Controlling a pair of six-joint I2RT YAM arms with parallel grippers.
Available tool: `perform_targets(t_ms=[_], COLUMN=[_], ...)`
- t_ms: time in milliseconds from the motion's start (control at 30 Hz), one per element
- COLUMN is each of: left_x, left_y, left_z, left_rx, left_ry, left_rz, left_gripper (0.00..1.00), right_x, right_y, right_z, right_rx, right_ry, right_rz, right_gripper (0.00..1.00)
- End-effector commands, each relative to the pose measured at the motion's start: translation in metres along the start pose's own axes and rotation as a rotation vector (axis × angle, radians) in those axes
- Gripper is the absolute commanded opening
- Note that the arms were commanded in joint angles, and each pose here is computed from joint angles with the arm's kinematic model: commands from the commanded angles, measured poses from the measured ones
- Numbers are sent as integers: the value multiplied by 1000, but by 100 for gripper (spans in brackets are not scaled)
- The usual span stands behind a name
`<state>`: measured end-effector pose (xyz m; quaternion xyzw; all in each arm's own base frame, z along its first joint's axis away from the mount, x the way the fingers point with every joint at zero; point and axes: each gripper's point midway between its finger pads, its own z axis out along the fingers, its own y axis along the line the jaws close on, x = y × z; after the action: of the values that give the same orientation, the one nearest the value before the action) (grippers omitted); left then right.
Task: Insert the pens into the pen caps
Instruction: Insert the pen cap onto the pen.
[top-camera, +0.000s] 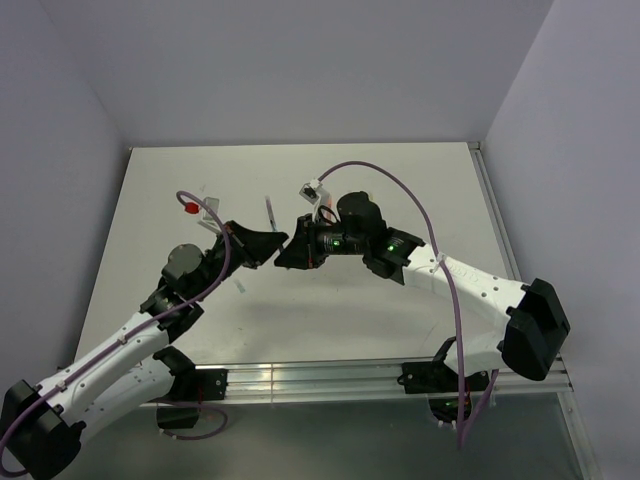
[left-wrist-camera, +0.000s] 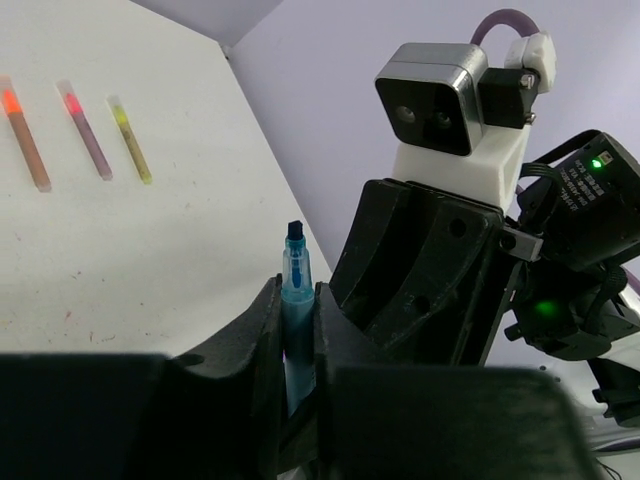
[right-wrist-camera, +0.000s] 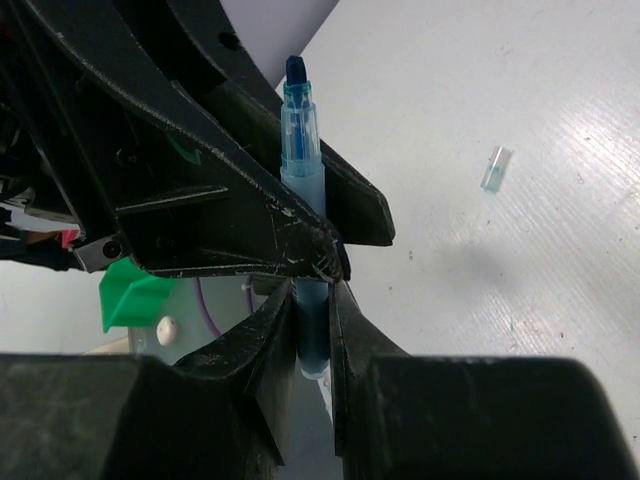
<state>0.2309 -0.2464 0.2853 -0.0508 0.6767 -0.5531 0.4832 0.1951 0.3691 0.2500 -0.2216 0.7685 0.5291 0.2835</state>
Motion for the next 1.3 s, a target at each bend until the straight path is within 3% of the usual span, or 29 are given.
perform_targets(t_ms=[0,100,400,567,733,867,1033,1267], left_x=[-12,-17,-41,-30,-18,-6,10,23], left_y=[-11,-4,21,105,152,178,205,225], left_z=[-4,-7,-27,-67,-89,-89,-87,-80], left_rx=[19,-38,-235,-712,-949,-1092,-1231,-1307], left_ry=[-41,-57,-166,-196,-246,-223,-146,-86], left_rz=[40,49,28,-78,-125,-119,-52,-15], left_gripper=[20,30,32,33,32,34,43,47], right_x=[-23,-33,-47,-26,-5,8,19,24], right_y=[0,-5,-34,-52,-63,-69,-74,-75], right_z=[-9,-18,-47,-54,-57,-55,-52,-50], right_rx=[37,63,136,190,220,217,206,197], right_ry=[-97,-136,-207,-172,-120,-89,-69,-56], right_rz=[4,22,59,51,47,59,76,82], right_gripper=[0,0,0,0,0,0,0,0])
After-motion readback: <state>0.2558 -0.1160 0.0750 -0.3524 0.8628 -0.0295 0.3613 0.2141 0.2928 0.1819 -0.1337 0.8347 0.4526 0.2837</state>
